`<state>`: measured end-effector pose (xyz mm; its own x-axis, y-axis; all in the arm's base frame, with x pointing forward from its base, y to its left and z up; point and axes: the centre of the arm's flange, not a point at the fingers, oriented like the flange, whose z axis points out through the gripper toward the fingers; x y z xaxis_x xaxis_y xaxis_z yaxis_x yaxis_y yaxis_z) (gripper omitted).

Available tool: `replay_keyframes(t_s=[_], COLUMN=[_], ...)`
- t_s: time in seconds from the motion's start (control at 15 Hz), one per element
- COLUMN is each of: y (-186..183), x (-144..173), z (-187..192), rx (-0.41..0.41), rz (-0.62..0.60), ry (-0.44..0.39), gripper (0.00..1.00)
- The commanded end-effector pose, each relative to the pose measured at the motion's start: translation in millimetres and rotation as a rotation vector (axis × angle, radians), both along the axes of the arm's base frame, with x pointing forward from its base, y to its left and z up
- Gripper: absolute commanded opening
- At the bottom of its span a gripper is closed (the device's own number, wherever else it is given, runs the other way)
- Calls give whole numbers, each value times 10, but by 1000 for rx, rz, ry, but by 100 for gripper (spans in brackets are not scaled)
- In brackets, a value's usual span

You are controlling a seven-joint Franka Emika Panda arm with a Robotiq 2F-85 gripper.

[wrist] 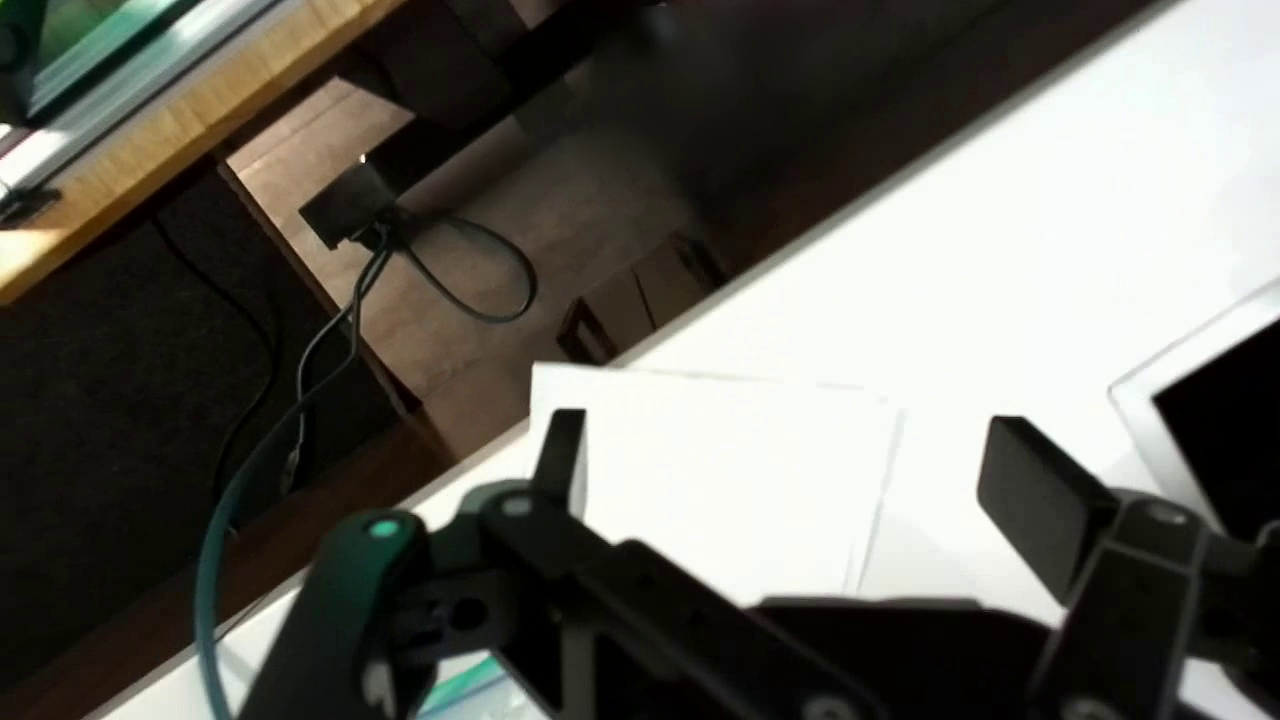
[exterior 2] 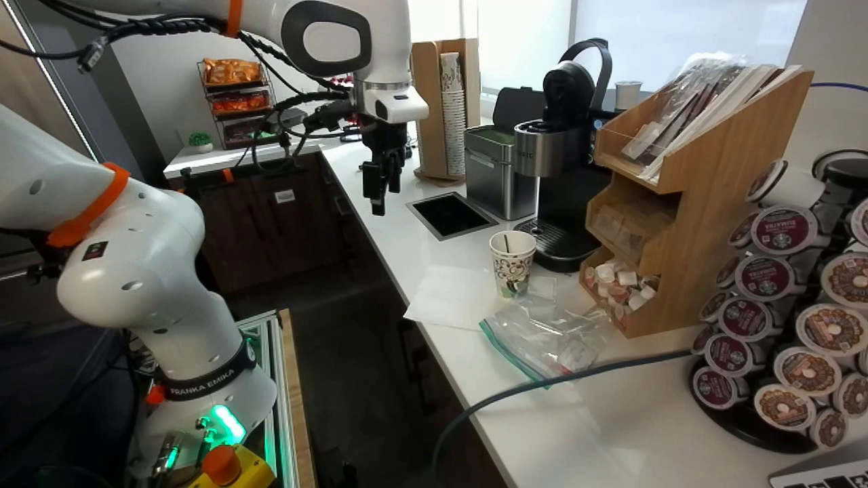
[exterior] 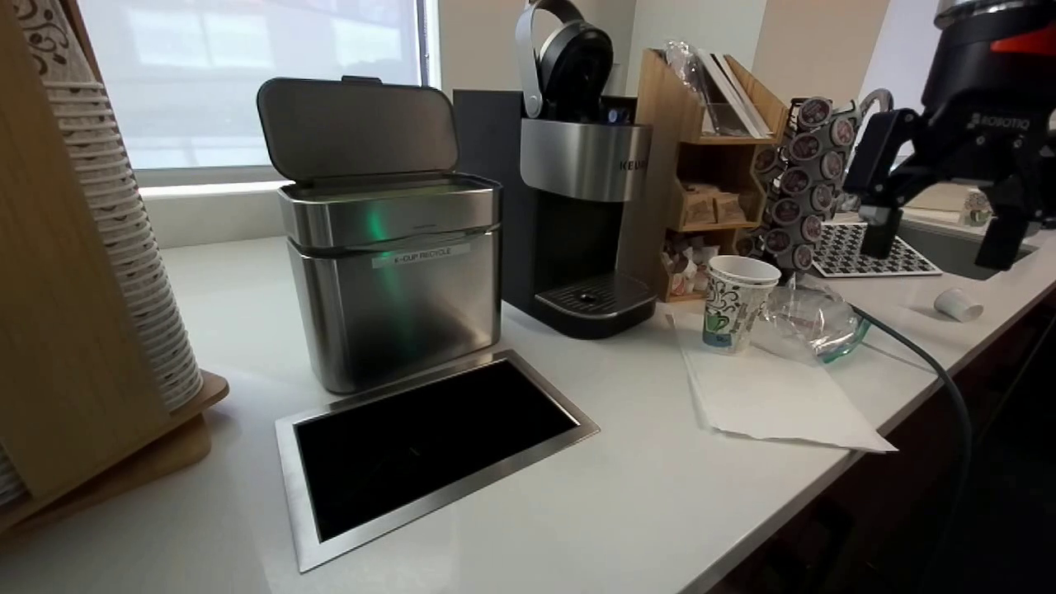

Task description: Place one straw from the wooden stand in the coffee cup.

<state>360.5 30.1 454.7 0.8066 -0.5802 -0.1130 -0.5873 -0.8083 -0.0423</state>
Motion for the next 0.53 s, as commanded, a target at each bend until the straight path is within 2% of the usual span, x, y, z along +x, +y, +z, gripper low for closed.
replay_keyframes(t_s=[0.0,0.27,0.47], y=[-583,-1015,-1184], x=[206,472,660], z=[346,1000,1349], rx=[-98,-247,-320], rz=[-128,-194,-218], ry=[-125,-272,-335], gripper=[100,100,100])
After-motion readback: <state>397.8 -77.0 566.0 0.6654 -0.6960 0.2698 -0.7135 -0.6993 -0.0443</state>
